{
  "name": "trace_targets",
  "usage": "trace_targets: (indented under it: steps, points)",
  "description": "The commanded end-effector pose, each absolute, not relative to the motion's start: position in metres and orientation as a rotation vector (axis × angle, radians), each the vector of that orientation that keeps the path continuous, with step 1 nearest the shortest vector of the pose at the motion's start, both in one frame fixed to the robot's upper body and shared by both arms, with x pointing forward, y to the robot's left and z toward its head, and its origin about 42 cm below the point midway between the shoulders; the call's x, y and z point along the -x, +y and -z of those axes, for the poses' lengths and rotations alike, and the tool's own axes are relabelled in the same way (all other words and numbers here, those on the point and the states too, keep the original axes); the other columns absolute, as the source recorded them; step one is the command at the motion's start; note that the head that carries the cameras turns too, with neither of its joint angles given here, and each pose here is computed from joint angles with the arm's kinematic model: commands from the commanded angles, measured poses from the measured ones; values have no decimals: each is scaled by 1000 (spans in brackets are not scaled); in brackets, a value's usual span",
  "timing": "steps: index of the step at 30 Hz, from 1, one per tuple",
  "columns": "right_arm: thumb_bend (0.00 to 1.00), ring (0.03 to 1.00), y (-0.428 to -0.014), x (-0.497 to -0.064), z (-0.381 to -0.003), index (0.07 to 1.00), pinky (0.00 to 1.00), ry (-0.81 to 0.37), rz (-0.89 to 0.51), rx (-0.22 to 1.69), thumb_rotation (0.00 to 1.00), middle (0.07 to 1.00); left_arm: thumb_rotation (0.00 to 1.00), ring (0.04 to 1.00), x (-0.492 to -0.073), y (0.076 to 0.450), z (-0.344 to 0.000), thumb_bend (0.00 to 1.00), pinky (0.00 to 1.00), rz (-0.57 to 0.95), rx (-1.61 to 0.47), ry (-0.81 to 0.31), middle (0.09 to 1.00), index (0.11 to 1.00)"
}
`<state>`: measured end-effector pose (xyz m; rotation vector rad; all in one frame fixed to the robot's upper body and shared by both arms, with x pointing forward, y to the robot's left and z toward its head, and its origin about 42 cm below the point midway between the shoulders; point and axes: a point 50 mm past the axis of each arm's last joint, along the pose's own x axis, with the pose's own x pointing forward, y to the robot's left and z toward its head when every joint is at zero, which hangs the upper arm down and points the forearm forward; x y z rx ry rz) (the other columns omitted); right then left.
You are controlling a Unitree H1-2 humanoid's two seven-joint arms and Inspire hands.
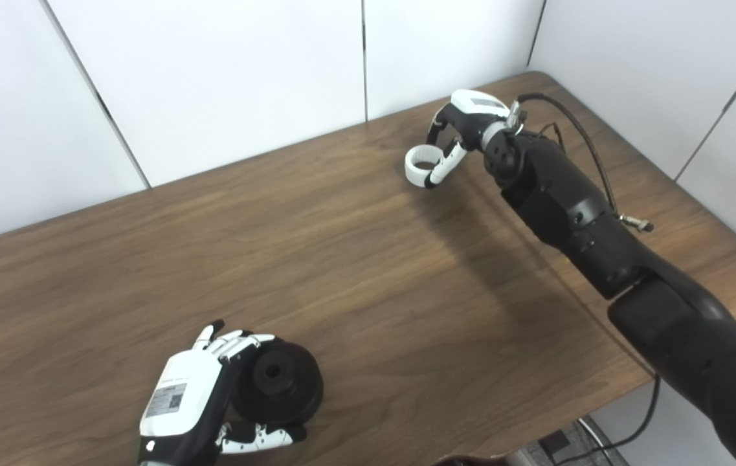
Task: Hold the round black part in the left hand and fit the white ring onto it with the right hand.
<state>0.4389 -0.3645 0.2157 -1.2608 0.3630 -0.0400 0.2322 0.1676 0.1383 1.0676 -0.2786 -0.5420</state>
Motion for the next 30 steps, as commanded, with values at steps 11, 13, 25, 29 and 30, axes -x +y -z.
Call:
trace_targets:
  steps: [11, 13, 25, 29, 30]
  points:
    - [835, 928, -366, -446, -242, 621, 905, 287, 75, 1300, 239, 827, 52, 848, -228, 174, -131, 525, 995, 568, -1134, -228, 749, 483]
    - [844, 929, -366, -446, -241, 632, 905, 290, 67, 1307, 247, 829, 52, 848, -228, 174, -131, 525, 999, 569, -1134, -228, 748, 483]
    - [860, 934, -363, -446, -239, 635, 906, 297, 49, 1301, 213, 839, 51, 844, -228, 174, -131, 525, 998, 565, -1127, -243, 745, 482]
    - [855, 930, -362, -445, -238, 631, 898, 297, 44, 1301, 208, 841, 51, 847, -228, 174, -132, 524, 1000, 567, -1119, -235, 746, 482]
    - [854, 931, -362, -446, -237, 628, 899, 298, 44, 1302, 207, 842, 51, 846, -228, 174, -133, 524, 1000, 567, -1120, -235, 746, 482]
